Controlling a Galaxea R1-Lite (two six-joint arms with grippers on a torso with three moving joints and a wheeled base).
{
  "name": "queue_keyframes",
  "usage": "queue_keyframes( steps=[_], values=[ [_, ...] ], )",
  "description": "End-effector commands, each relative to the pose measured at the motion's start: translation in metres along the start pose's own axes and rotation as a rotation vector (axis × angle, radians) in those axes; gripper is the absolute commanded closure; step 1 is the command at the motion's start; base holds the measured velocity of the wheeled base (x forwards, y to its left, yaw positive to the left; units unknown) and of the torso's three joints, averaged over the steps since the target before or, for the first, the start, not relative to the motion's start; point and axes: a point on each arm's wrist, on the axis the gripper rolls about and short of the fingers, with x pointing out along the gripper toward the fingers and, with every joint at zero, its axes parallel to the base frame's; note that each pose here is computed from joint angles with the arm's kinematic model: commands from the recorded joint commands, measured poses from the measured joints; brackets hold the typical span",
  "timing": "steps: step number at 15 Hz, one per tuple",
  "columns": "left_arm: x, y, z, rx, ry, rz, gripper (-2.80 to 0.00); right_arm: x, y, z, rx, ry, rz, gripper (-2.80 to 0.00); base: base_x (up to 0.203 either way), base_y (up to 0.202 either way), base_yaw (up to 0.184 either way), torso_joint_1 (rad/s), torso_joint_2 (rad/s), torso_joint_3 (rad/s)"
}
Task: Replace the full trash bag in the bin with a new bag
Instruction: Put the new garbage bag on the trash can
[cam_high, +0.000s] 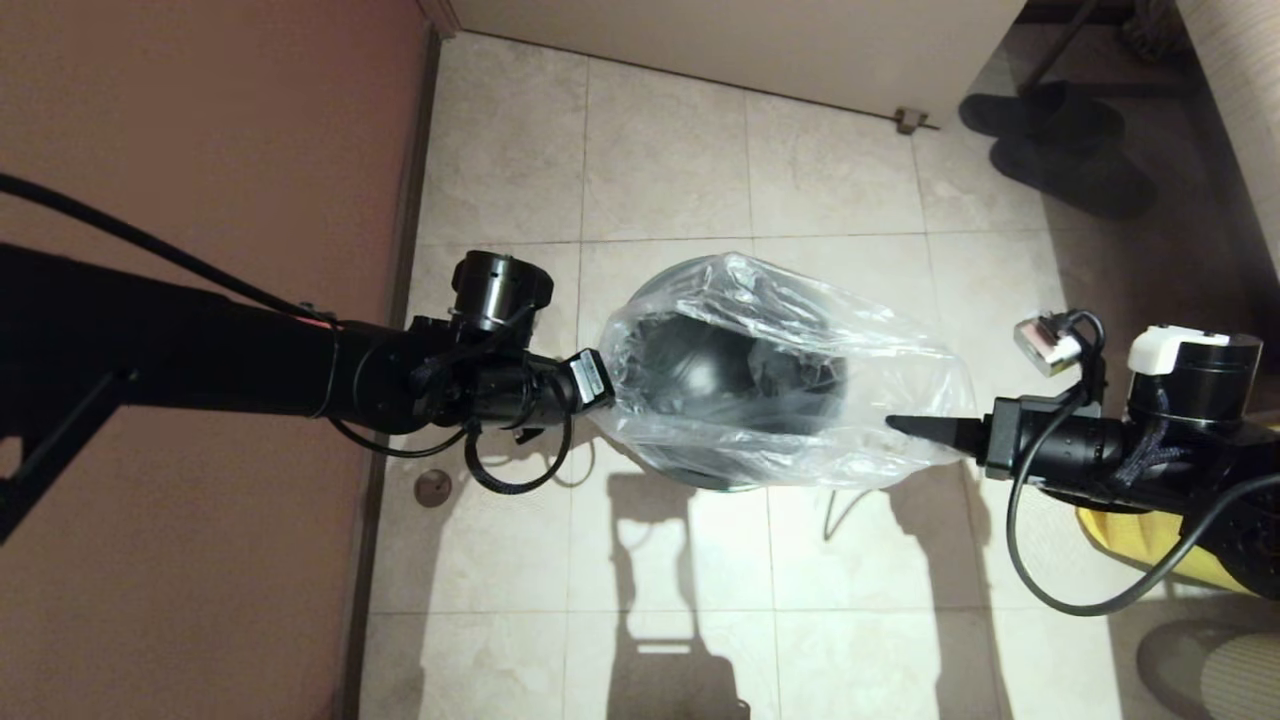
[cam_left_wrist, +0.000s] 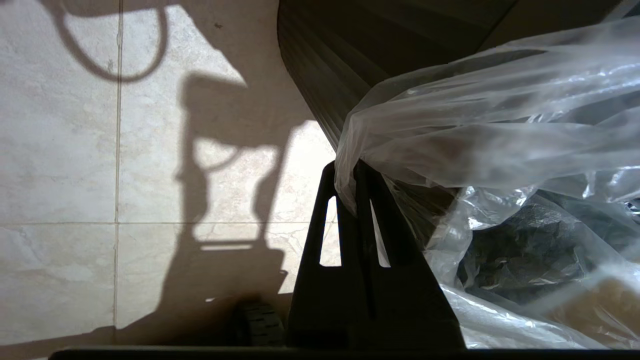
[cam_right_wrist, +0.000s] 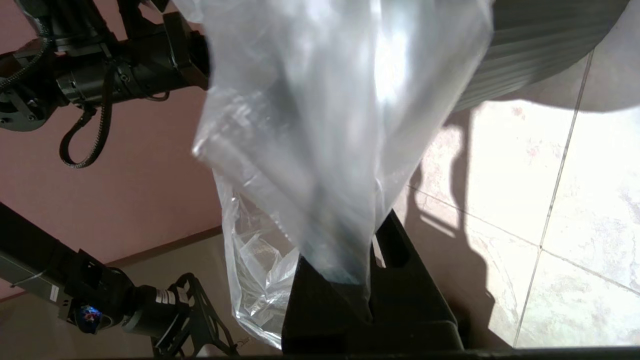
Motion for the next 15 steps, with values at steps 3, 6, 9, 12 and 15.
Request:
queue_keyframes(
  steps=[3, 6, 9, 12, 15],
  values=[
    [0.008, 0.003, -0.004, 0.039, 0.015, 0.010, 0.00, 0.002, -0.016, -0.006, 0.026, 0.016, -0.025, 0.00, 0.000, 0.000, 0.000, 0.000, 0.00, 0.000],
    [0.016, 0.006, -0.009, 0.039, 0.035, 0.023, 0.00, 0.008, -0.034, -0.018, 0.010, 0.054, -0.048, 0.00, 0.000, 0.000, 0.000, 0.000, 0.00, 0.000],
    [0.016, 0.007, -0.009, 0.037, 0.034, 0.026, 0.00, 0.014, -0.044, -0.025, 0.008, 0.077, -0.056, 0.00, 0.000, 0.000, 0.000, 0.000, 0.00, 0.000],
    [0.016, 0.007, -0.009, 0.037, 0.037, 0.028, 0.00, 0.026, -0.054, -0.037, -0.035, 0.112, -0.070, 0.00, 0.000, 0.000, 0.000, 0.000, 0.00, 0.000],
    [0.014, 0.008, -0.007, 0.037, 0.020, 0.039, 0.00, 0.040, -0.063, -0.049, -0.147, 0.142, -0.119, 0.00, 0.000, 0.000, 0.000, 0.000, 0.00, 0.000]
  ],
)
